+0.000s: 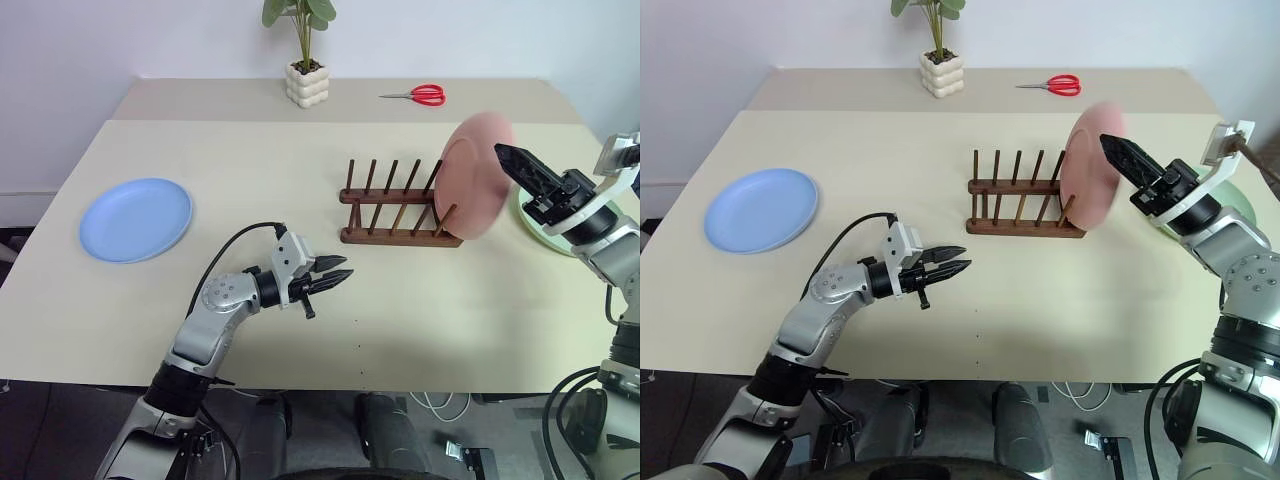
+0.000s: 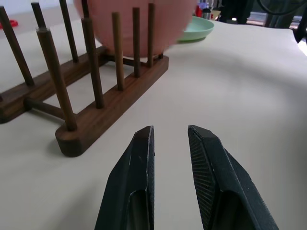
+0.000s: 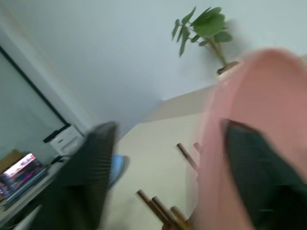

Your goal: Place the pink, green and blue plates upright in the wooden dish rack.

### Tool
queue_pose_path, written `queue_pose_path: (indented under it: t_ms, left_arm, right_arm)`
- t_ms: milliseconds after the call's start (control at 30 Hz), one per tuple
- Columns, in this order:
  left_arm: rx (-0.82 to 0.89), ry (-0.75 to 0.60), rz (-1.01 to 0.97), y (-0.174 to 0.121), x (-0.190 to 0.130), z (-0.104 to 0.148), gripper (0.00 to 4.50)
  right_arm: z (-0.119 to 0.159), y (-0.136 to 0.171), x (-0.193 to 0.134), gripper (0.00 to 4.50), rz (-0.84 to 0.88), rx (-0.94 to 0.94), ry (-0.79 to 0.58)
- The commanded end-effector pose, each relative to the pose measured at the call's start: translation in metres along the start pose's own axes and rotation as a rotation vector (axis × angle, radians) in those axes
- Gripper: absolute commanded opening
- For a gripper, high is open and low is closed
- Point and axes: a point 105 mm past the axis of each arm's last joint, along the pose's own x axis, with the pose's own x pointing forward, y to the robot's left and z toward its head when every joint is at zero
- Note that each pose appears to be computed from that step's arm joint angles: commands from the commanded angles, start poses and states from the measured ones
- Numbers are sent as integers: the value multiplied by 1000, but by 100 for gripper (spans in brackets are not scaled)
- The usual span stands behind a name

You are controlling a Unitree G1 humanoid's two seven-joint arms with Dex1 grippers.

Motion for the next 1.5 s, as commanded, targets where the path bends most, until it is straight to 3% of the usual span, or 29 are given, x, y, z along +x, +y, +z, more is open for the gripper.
queue_pose_path:
  t_ms: [33, 233, 367, 533, 767, 933, 1100, 1233, 1500]
  left_arm:
    - [25, -33, 6, 1, -2, 11, 110]
    - [23, -31, 9, 0, -4, 12, 110]
    - [21, -29, 12, 1, -4, 12, 110]
    - [22, -33, 11, 1, -2, 12, 110]
    - [26, -39, 4, -1, -1, 14, 110]
    - [22, -38, -1, -2, 1, 13, 110]
    - [17, -42, -13, -5, 4, 14, 110]
    - [15, -46, -21, -8, 7, 14, 110]
    - [6, -52, -23, -12, 9, 15, 110]
  right_arm:
    - [17, -4, -2, 447, -44, -98, -63]
    - [59, -4, -9, 447, -157, -451, -206]
    - [83, 15, -2, 447, -192, -733, -247]
    - [68, -5, -1, 447, -309, -897, -76]
    - [78, -49, -42, 447, -527, -890, 42]
    - [69, -80, -69, 447, -651, -871, 186]
    - [11, -106, -93, 447, -586, -910, 595]
    - [-2, -120, -97, 447, -586, -944, 676]
    - [-13, -140, -97, 447, -655, -977, 696]
